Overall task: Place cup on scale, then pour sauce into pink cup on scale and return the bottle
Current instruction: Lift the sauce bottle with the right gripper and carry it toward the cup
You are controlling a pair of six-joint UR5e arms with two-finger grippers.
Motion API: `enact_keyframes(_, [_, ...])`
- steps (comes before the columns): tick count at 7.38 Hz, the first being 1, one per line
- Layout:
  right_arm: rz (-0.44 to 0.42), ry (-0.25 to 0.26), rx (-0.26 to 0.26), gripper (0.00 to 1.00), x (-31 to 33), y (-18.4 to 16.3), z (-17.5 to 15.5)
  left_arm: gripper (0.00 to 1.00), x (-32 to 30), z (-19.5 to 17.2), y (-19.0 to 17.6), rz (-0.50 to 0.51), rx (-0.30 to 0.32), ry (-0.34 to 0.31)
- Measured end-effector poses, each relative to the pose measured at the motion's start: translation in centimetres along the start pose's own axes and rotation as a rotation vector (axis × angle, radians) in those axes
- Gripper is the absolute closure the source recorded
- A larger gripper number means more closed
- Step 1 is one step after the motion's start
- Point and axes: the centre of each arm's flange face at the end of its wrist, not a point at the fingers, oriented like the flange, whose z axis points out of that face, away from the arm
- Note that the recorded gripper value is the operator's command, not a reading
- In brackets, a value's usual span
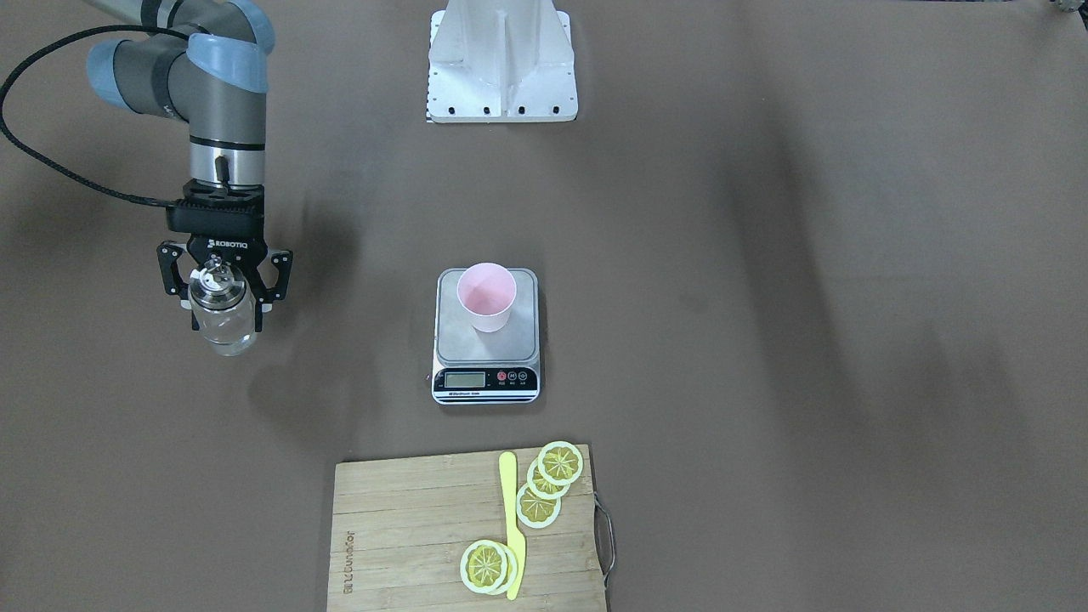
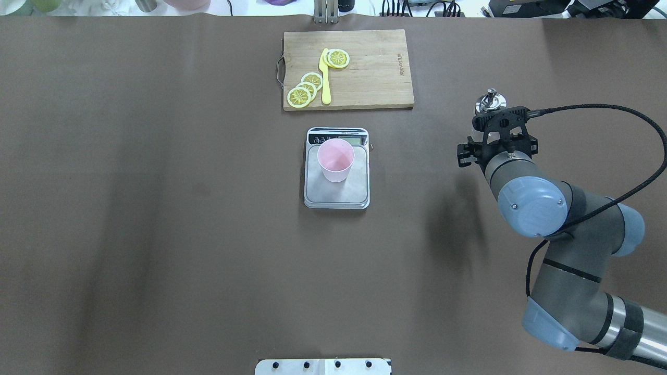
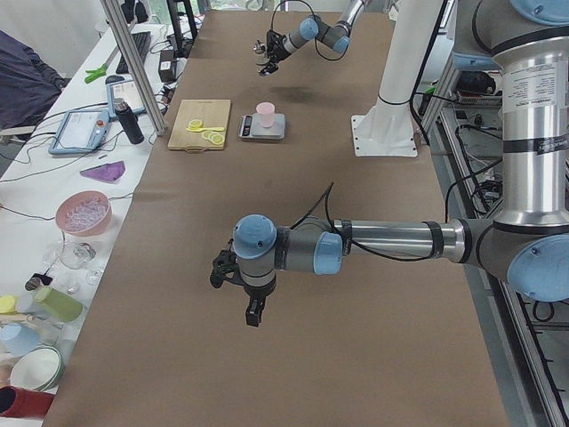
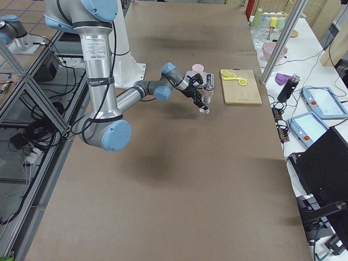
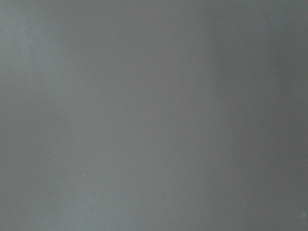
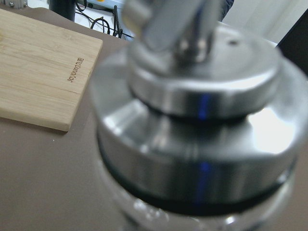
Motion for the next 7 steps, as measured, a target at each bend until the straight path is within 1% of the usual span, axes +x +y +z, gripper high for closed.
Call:
enact_keyframes(1, [-0.03, 0.034, 0.0, 1.0, -1.3, 0.1, -0.3, 0.01, -0.1, 0.1, 0.2, -0.003, -0.001, 0.0])
enact_keyframes(2, [-0.042, 0.054, 0.012, 1.0, -2.7, 0.0, -0.9, 0.01, -0.2, 0.1, 0.3, -0.005, -0.003, -0.001])
enact_keyframes(3, [-0.036, 0.058, 0.019, 1.0, -4.0, -0.1, -1.4, 0.01, -0.3, 0.2, 0.4, -0.009, -0.005, -0.002])
enact_keyframes(4, [-0.04, 0.068, 0.04, 1.0, -5.2, -0.1, -2.0, 0.01, -0.3, 0.2, 0.5, -0.016, -0.006, -0.004])
enact_keyframes(5, [-0.048, 0.086, 0.073, 1.0, -6.0, -0.1, -2.3, 0.01, -0.4, 0.2, 0.5, -0.022, -0.007, -0.005])
enact_keyframes(6, [-0.067, 0.115, 0.089, 1.0, -6.2, 0.2, -2.3, 0.01, -0.4, 0.3, 0.5, -0.026, -0.008, -0.005])
enact_keyframes(7, [-0.1, 0.156, 0.093, 1.0, -6.3, 0.7, -2.1, 0.01, -0.5, 0.3, 0.5, -0.029, -0.01, -0.006])
